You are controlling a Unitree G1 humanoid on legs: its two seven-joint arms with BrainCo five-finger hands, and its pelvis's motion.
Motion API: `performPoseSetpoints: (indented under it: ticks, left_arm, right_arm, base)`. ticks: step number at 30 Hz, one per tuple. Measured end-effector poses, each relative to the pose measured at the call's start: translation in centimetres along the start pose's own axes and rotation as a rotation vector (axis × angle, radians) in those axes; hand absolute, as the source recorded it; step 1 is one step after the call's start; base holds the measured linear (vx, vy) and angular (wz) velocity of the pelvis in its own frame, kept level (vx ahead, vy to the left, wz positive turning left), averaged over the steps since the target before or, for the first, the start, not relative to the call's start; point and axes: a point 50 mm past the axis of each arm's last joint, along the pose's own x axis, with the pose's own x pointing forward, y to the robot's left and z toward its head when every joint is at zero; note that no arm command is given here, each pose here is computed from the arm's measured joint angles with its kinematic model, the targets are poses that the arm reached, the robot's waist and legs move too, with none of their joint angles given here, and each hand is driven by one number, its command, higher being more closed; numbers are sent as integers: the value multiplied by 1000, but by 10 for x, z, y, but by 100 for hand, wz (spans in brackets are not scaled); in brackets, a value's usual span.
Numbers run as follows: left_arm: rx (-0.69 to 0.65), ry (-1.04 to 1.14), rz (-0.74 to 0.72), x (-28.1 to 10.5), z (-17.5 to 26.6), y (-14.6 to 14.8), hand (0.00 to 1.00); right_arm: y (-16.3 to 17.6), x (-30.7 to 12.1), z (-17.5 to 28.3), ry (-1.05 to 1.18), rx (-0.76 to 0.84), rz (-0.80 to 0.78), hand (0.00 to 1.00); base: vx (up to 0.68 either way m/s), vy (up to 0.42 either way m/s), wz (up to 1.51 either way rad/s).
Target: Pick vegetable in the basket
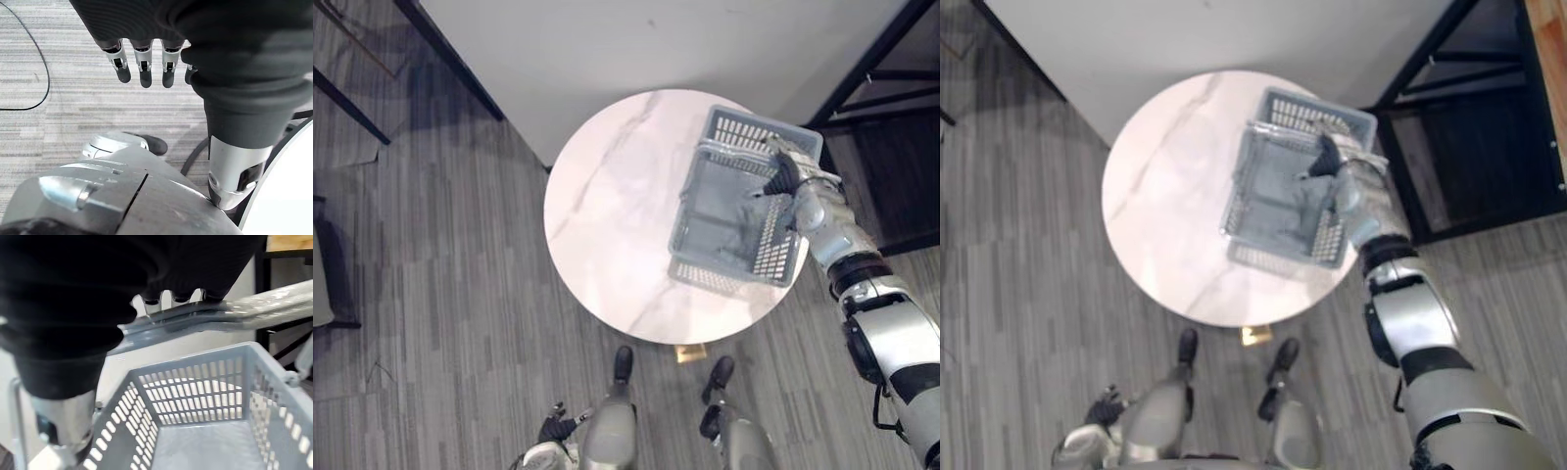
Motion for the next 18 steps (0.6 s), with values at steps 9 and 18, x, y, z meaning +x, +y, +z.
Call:
performPoseSetpoints:
  ticks: [9,18]
  left_arm:
    - [14,-1,-9,1,1,-2,0]
    - [17,-1,-3,1,1,-2,0]
  right_arm:
    - [0,-1,3,-22,3,-7,0]
    - [2,-1,7,-41,-17,-2,0]
  base:
    - [8,-1,-4]
    - [0,0,0]
